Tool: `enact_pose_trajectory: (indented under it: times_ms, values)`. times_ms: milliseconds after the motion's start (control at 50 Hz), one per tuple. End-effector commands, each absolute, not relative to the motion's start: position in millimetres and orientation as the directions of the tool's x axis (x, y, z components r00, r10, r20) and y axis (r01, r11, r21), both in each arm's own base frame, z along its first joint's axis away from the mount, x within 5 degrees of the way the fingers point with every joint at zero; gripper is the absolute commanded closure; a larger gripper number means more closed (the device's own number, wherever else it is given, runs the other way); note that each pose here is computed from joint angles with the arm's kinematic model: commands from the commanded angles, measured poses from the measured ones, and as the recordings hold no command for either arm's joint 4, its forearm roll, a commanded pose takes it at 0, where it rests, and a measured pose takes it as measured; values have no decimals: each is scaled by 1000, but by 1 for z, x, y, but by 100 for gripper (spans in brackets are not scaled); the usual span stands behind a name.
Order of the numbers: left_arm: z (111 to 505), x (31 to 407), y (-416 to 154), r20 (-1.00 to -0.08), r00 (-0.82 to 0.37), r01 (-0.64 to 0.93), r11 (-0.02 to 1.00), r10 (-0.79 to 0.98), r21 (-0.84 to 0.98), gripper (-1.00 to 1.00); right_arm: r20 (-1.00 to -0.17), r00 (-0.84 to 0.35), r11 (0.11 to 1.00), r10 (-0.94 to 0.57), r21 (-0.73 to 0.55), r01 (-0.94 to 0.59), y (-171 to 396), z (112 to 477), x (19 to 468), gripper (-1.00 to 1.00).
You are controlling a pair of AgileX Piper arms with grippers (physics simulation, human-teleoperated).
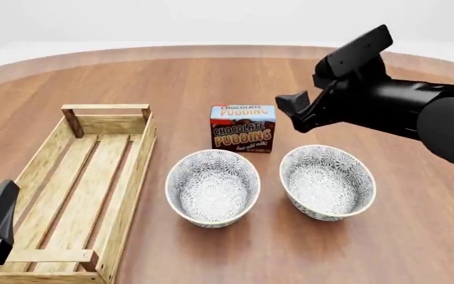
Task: Stack the left bowl on the right bowl and place them in the tray.
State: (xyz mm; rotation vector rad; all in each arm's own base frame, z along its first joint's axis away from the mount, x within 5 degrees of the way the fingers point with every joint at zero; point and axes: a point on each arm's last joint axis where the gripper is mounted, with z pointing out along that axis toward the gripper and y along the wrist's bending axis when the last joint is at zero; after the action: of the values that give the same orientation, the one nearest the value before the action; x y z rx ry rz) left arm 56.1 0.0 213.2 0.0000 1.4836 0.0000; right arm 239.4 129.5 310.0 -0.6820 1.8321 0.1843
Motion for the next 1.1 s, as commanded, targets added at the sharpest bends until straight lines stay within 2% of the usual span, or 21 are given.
enact_pose_trajectory:
  times_ms: [20, 1100]
  values:
    - [213, 56, 0, -996, 87, 0, 1000, 0, 0, -100, -875, -268, 794, -403, -189, -578, 153, 284, 259, -100]
    - [213, 56, 0, -996, 87, 0, 1000, 0, 0, -100, -772, -405, 739, -490, -121, -663, 220, 200, 299, -100]
